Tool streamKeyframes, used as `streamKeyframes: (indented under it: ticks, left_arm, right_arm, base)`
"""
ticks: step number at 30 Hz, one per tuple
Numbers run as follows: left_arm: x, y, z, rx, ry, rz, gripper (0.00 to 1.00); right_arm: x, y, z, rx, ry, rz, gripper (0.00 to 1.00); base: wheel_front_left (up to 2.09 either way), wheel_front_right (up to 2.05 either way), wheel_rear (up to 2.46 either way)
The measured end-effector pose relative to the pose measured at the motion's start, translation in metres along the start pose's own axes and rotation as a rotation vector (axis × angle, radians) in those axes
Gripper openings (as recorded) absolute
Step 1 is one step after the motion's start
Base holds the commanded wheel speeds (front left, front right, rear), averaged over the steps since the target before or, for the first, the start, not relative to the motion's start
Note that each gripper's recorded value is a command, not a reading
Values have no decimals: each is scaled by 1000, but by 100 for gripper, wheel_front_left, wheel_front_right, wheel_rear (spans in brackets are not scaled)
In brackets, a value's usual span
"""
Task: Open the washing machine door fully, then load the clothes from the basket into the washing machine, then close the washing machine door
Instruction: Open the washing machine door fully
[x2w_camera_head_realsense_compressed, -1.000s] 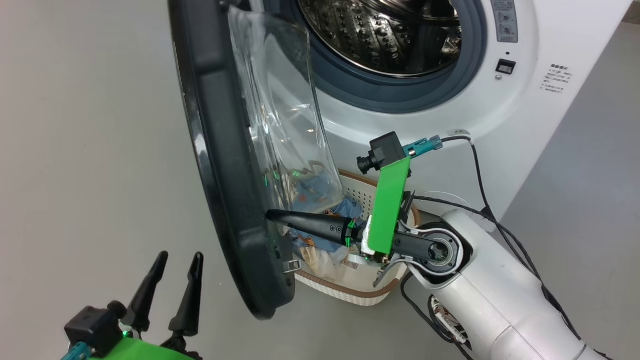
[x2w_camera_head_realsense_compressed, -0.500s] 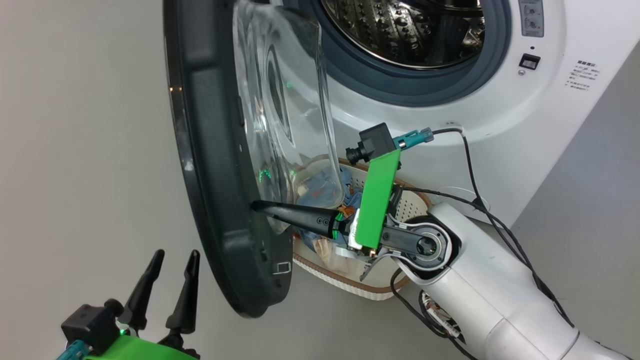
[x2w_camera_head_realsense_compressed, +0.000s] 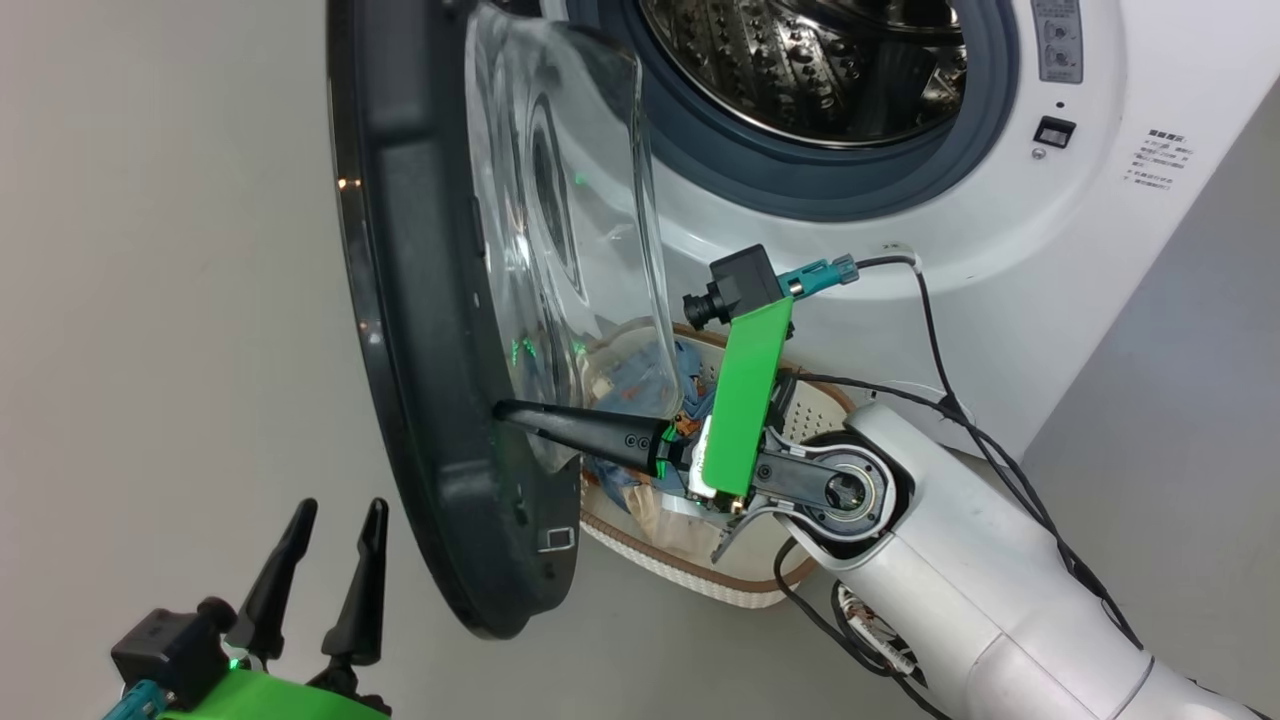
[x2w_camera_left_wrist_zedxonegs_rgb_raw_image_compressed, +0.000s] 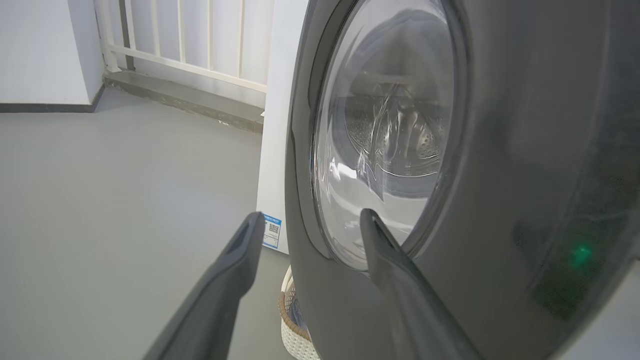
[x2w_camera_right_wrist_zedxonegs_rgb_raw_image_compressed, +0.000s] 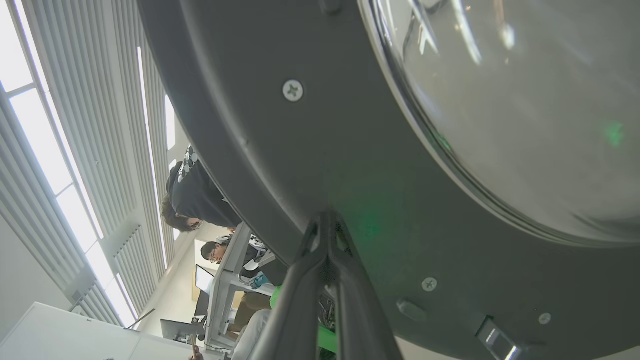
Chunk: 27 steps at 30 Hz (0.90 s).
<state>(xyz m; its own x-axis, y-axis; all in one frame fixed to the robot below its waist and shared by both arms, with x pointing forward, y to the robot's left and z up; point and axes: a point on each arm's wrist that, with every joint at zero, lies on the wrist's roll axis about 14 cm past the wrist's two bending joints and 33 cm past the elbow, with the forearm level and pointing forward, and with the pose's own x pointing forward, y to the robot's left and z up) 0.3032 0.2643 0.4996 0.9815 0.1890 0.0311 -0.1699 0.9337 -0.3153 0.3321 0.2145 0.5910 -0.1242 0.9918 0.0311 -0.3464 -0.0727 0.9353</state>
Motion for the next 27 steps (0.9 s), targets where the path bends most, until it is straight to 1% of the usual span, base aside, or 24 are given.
streamKeyframes:
  ticks: [6,7,8,9,10,11,12,13,17,27]
  left_arm:
    - [2,-4,1,-4,-5,-16,100]
    - [2,-5,1,-5,-5,-19,100]
    - [3,-6,1,-5,-6,-22,100]
    - [3,-7,1,-6,-6,-24,100]
    - [4,-7,1,-7,-7,-27,100]
    - [4,-8,1,-8,-7,-30,100]
    - [4,-9,1,-9,-7,-34,100]
    - [4,-10,1,-9,-6,-37,100]
    - [6,-12,0,-8,-5,-49,100]
    - [8,-14,2,-3,-11,-67,100]
  right_arm:
    - [-4,-1,3,-15,-22,-21,0]
    - [-5,-1,3,-16,-25,-23,2]
    - [-6,-1,4,-24,-28,-29,15]
    - [-7,-2,5,-38,-35,-38,35]
    - [-9,-3,6,-44,-46,-45,45]
    - [-10,-4,7,-45,-53,-49,62]
    - [-12,-4,10,-47,-64,-54,97]
    - [-14,-4,12,-51,-76,-59,100]
    - [-24,-13,12,-38,-109,-86,100]
    - [-62,-50,9,-56,-178,-231,100]
  base:
    - [0,0,0]
    - [0,0,0]
    - [0,0,0]
    - [0,0,0]
    - [0,0,0]
    - [0,0,0]
    - [0,0,0]
    - [0,0,0]
    - [0,0,0]
    - [0,0,0]
